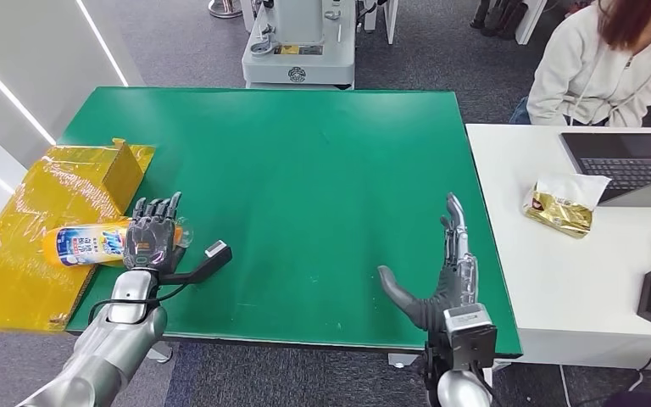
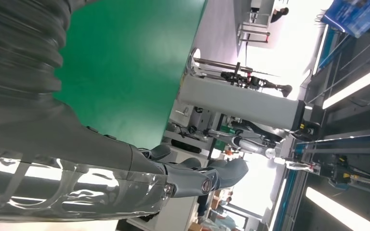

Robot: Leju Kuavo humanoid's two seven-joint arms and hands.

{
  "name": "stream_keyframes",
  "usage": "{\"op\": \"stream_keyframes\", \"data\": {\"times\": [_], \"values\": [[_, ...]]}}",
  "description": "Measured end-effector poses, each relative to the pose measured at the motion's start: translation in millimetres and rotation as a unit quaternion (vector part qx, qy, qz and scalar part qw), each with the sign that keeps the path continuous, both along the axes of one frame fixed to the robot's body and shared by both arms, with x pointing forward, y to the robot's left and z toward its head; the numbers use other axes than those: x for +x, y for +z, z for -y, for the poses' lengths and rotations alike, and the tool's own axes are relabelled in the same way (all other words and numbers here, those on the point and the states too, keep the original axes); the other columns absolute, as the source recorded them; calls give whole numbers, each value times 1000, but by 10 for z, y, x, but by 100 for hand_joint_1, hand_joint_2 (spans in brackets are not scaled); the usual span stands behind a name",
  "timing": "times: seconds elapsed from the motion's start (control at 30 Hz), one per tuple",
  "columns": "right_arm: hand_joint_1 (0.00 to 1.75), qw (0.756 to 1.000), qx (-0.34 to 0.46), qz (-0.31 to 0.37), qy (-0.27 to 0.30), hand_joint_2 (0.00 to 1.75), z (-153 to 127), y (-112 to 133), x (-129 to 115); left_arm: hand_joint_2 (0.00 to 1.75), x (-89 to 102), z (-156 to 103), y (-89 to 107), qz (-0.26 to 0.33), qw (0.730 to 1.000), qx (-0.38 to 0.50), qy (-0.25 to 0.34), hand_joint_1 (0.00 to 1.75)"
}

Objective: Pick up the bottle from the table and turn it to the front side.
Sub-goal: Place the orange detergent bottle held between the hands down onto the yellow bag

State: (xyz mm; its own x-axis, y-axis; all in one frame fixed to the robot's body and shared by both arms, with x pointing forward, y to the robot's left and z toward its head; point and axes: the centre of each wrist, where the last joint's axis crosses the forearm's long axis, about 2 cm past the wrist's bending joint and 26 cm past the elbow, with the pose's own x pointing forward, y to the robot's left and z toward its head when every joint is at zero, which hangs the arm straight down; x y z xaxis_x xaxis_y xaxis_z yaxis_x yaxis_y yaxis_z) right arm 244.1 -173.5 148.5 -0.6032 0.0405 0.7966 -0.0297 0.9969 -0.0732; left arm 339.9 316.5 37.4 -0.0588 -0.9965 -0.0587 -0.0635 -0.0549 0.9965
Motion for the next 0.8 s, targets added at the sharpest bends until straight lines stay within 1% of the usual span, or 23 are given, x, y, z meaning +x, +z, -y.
{"op": "stream_keyframes", "data": {"times": [0.23, 0.43, 0.63, 0.8], "values": [[0, 1000, -2, -11, 0, 175, -33, -60, 14, 175, 11, 28, 11, 6, 1000, 16, 17, 0], [0, 1000, 0, -17, 1, 175, -27, -84, 6, 175, -16, 47, -11, 3, 1000, -6, 17, 0], [0, 1000, -3, -25, 3, 175, -8, -131, -31, 175, -62, 164, -33, 10, 997, -79, -3, 0], [0, 999, -10, -31, 0, 175, 24, -172, -38, 175, -83, 417, -29, 36, 980, -187, -47, 0]]}}
